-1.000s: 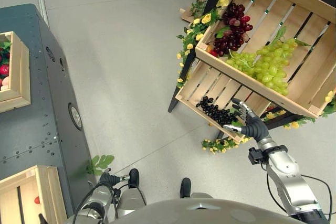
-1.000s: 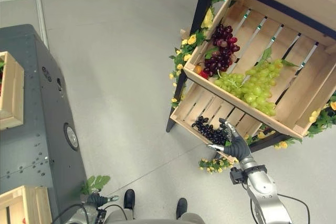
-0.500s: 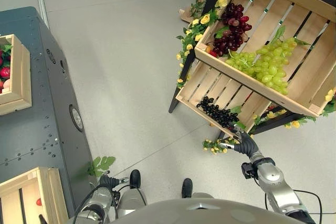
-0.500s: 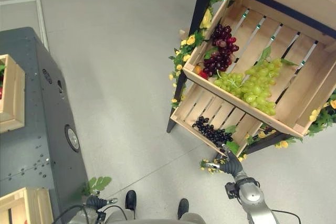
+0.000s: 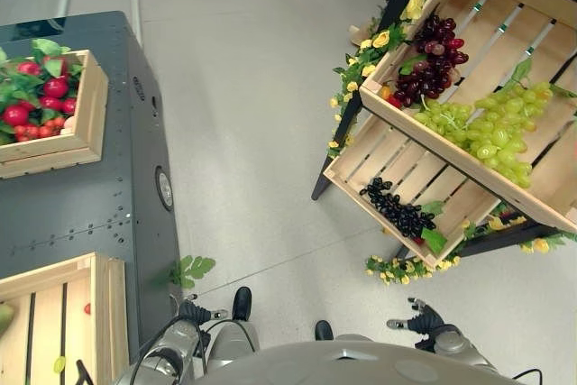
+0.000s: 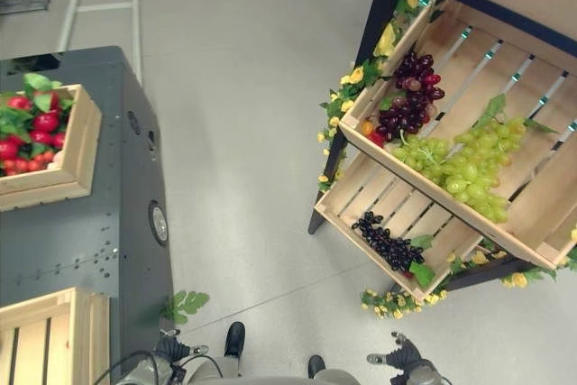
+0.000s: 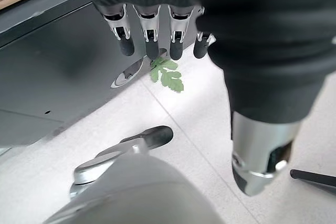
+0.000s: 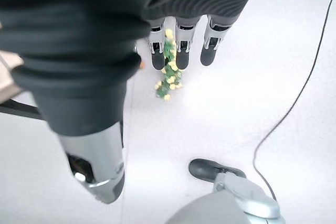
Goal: Pick up the fruits from the basket on one side to the basket on the other side
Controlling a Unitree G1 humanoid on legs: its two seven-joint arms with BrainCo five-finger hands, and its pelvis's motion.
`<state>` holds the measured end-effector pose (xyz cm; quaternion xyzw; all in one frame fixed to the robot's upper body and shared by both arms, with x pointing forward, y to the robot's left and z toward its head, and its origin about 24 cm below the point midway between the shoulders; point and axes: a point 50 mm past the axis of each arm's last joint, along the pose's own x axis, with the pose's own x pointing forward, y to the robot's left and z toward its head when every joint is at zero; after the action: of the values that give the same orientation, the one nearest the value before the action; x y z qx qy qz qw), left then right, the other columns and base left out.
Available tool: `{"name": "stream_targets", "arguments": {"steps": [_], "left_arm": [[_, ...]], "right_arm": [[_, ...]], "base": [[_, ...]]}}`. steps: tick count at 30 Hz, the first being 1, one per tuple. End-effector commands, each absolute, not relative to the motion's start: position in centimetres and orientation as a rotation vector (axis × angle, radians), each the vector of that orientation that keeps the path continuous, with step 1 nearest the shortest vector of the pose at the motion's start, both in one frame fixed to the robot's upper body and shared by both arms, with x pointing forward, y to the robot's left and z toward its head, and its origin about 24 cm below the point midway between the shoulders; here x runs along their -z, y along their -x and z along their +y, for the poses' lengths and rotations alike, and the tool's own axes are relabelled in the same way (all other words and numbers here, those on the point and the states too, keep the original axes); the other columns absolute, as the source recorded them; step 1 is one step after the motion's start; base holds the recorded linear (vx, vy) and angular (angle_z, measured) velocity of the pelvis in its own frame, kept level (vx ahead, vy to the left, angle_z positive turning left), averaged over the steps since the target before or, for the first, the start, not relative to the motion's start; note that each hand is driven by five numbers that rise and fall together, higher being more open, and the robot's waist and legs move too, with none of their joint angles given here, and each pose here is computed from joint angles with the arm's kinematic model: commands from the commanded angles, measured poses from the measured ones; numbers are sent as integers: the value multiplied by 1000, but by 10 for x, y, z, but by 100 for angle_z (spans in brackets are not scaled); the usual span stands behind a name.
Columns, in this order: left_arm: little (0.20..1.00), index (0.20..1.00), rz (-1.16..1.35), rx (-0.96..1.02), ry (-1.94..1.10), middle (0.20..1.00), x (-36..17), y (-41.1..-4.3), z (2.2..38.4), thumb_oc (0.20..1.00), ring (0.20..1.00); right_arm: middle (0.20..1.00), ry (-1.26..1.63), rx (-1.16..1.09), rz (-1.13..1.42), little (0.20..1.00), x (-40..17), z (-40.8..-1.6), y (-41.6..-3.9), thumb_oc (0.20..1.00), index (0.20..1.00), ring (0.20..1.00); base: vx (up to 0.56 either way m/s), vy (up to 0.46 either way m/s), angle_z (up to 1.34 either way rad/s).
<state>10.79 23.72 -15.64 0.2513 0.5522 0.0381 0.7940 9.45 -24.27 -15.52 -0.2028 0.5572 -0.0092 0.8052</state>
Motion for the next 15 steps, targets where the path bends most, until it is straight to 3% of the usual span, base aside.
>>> {"name": "stream_targets", "arguments": {"steps": [1,15], "left_arm": [[1000,1000,1132,-13,-582,1000,153,-128,229,1000,1000],[1000,1000,1087,106,-557,1000,155,-139,200,1000,1000]], "right_arm": [[1000,472,27,1206,1000,156,-243,-102,1000,1000,1000],[1000,524,84,1270,1000,153,-263,-101,1000,1000,1000]], "base": [[7,-189,22],[-114,-159,58]]}}
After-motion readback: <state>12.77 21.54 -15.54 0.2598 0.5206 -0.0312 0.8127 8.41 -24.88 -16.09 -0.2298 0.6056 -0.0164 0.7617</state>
